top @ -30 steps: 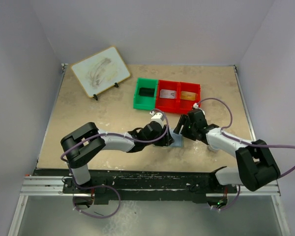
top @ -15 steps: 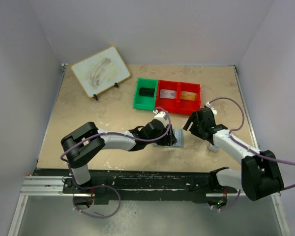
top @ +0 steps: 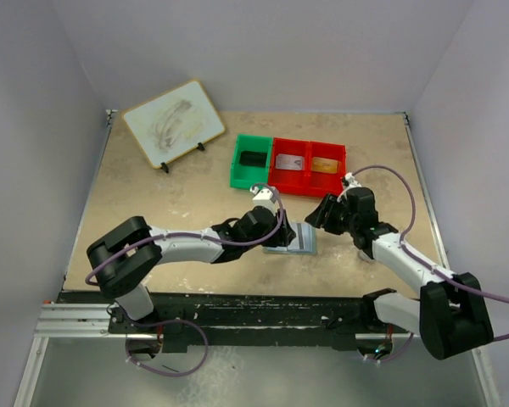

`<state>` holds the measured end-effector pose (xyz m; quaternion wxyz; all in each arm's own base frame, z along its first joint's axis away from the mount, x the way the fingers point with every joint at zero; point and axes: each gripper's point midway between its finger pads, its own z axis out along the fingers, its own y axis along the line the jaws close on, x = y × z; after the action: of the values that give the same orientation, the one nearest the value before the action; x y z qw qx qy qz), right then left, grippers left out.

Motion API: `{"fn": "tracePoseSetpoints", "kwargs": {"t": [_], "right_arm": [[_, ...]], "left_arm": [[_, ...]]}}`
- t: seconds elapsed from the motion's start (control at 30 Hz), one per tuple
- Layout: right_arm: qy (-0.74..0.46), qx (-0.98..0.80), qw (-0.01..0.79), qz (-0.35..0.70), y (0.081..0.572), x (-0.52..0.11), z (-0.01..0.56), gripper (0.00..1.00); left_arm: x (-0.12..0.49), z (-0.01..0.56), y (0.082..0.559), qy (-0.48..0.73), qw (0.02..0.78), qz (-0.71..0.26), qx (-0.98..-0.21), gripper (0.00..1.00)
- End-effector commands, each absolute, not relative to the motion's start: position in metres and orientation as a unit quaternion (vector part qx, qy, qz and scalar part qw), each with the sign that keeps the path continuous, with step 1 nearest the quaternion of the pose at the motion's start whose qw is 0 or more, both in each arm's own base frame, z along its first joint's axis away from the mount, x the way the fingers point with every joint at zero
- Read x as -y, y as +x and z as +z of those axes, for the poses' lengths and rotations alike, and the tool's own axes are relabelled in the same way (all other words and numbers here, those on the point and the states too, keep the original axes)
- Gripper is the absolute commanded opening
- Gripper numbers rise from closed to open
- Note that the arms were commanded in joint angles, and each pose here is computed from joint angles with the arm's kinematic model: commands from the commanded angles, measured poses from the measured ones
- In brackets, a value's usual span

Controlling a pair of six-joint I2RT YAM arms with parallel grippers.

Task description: Take the credit cards out of the card holder

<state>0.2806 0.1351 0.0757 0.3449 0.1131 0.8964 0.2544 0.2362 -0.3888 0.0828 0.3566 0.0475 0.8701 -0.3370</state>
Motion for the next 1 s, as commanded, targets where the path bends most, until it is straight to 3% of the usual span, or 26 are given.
{"fn": "tracePoseSetpoints", "kwargs": {"t": [0.0, 0.5, 0.97], "right_arm": [[0.045, -0.874, 0.354, 0.33, 0.28, -0.164, 0.091, 0.5], [0.057, -0.907, 0.279, 0.311, 0.268, -0.163, 0.032, 0.37], [0.074, -0.911, 0.266, 0.308, 0.256, -0.159, 0.018, 0.3]], "left_arm": [[0.386, 0.082, 0.25, 0.001, 0.367, -0.351, -0.861, 0.51], [0.394, 0.059, 0.257, -0.066, 0.329, -0.408, -0.849, 0.42], [0.402, 0.041, 0.248, -0.108, 0.29, -0.475, -0.824, 0.38]]}}
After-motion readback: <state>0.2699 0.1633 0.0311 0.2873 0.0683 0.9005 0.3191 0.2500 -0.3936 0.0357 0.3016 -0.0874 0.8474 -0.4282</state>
